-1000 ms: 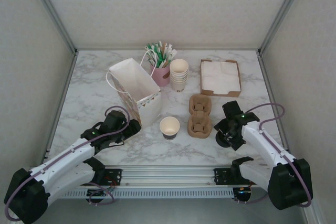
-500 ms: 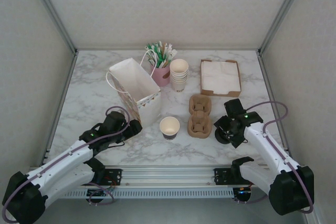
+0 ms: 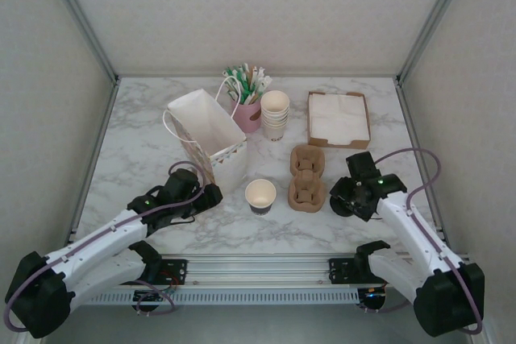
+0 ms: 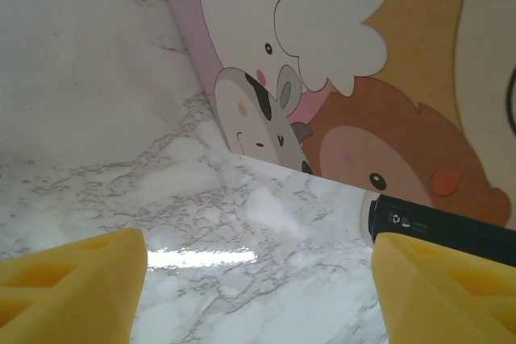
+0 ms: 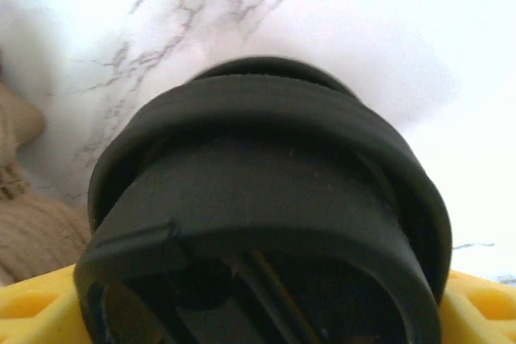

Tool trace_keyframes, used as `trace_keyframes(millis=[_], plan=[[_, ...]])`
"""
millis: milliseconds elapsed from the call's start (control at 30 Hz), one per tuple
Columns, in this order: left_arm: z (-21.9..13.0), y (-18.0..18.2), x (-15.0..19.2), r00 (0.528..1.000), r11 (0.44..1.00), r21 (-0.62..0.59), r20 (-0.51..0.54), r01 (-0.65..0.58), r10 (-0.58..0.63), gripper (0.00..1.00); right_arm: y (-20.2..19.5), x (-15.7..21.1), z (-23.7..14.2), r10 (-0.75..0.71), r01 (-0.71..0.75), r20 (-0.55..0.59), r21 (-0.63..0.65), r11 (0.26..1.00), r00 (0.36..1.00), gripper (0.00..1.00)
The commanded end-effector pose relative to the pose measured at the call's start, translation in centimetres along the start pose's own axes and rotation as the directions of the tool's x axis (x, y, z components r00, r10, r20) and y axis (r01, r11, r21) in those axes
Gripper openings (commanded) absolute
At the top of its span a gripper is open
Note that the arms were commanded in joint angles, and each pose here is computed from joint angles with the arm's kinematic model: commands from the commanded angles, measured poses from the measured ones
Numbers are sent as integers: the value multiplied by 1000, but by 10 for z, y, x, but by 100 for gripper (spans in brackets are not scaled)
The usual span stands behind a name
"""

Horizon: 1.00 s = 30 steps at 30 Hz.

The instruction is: Pack the takeout coffee

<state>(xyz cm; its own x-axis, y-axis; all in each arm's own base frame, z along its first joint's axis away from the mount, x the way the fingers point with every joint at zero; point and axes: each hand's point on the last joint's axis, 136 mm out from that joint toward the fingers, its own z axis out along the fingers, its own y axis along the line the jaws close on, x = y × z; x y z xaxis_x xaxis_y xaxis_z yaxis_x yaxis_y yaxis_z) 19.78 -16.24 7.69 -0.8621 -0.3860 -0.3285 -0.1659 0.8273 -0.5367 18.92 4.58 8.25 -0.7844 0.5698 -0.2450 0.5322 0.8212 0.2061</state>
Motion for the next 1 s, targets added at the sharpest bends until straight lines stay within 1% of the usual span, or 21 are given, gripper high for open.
trace_keyframes(millis=[0, 33, 100, 200, 333, 467, 667, 800, 900, 967], plan=[[-3, -11, -6, 1000, 1000, 20, 23, -20, 20, 73, -7, -9, -2, -74, 72, 56, 32, 997, 996, 87], [-3, -11, -6, 1000, 1000, 18, 22, -22, 22, 73, -12, -11, -4, -84, 80, 66, 62, 995, 994, 87], [-3, -11, -6, 999, 1000, 18, 23, -24, 23, 73, -15, -14, -7, -88, 82, 82, 73, 994, 993, 83], [-2, -11, -5, 999, 1000, 15, 23, -25, 25, 73, -10, -14, -9, -78, 75, 87, 42, 996, 993, 85], [-3, -12, -5, 999, 1000, 16, 25, -24, 24, 73, -2, -10, -6, -53, 53, 62, 1, 999, 997, 85], [-4, -10, -6, 999, 1000, 4, 28, -29, 29, 73, 11, -9, -12, -80, 82, 47, -57, 995, 996, 87], [-7, -10, -9, 999, 1000, -4, 43, -24, 24, 74, 43, -9, -45, -191, 198, 56, -194, 961, 980, 87], [-8, -11, -11, 999, 1000, -6, 52, -18, 18, 74, 74, 1, -67, -282, 287, 58, -288, 914, 958, 86], [-8, -11, -11, 999, 1000, -6, 52, -13, 13, 74, 102, 15, -80, -389, 388, 67, -328, 861, 919, 86], [-8, -11, -11, 999, 1000, -7, 52, -12, 12, 74, 123, 31, -86, -482, 474, 67, -340, 812, 873, 86]])
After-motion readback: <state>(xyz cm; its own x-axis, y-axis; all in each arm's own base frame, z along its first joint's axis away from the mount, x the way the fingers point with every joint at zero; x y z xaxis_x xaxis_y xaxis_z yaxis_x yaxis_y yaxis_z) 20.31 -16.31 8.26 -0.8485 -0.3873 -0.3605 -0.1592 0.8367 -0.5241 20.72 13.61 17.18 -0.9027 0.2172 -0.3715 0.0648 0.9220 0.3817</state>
